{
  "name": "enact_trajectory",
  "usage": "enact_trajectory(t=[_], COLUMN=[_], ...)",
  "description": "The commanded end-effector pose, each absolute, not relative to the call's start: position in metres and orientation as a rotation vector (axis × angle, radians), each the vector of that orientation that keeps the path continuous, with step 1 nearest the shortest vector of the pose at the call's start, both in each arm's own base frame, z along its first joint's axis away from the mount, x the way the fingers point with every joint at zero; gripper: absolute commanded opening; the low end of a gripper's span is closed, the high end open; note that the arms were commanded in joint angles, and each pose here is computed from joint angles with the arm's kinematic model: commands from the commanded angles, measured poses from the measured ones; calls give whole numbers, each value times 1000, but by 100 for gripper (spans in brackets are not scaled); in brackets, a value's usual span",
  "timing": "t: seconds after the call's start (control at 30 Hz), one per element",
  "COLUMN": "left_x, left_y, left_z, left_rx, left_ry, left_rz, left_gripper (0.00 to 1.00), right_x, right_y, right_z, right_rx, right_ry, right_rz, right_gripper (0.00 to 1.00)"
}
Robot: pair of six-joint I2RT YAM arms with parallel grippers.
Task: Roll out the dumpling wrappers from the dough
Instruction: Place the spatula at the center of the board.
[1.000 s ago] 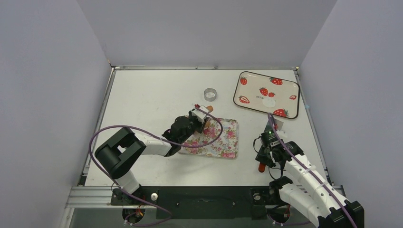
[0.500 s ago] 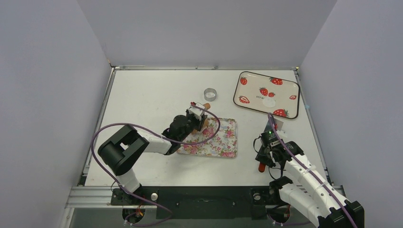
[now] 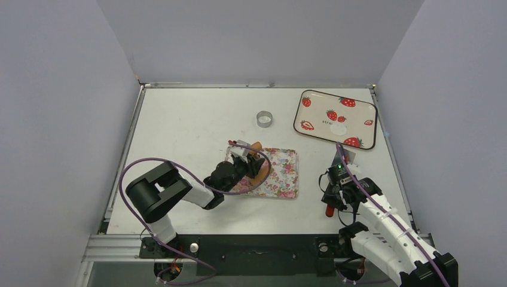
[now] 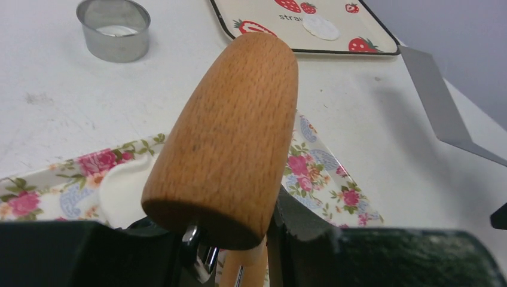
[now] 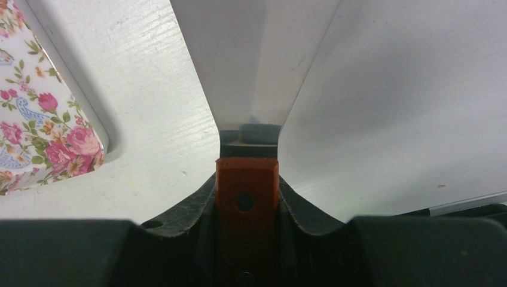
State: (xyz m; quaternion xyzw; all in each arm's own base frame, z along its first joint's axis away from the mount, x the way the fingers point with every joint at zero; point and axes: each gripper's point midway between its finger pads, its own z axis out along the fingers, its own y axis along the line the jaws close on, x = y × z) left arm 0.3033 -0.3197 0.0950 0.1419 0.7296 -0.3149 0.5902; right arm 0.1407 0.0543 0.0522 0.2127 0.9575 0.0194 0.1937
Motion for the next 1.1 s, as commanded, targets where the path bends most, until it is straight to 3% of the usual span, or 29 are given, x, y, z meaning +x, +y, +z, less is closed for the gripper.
enact_trajectory(t=[0.0,0.23,0.47,0.83,1.07], left_x=[254,270,247,348,376], left_y=[-268,-314,-371,-329,-306], left_z=[-30,21,117,212,227], left_rx=[355,571,736,447,290], left_ry=[2157,1951,1734,1550,1513], left_rz=[-511,-632,-923,-627,-570], left_gripper=[0,0,0,0,0], right_x=[153,158,166,166,163], right_y=[53,53,53,42,42], right_z=[58,62,63,49,41], right_rx=[579,579,587,665,689], right_ry=[2640,2620,2611,2621,2632], right_rz=[53,60,53,-50,-63], right_gripper=[0,0,0,0,19])
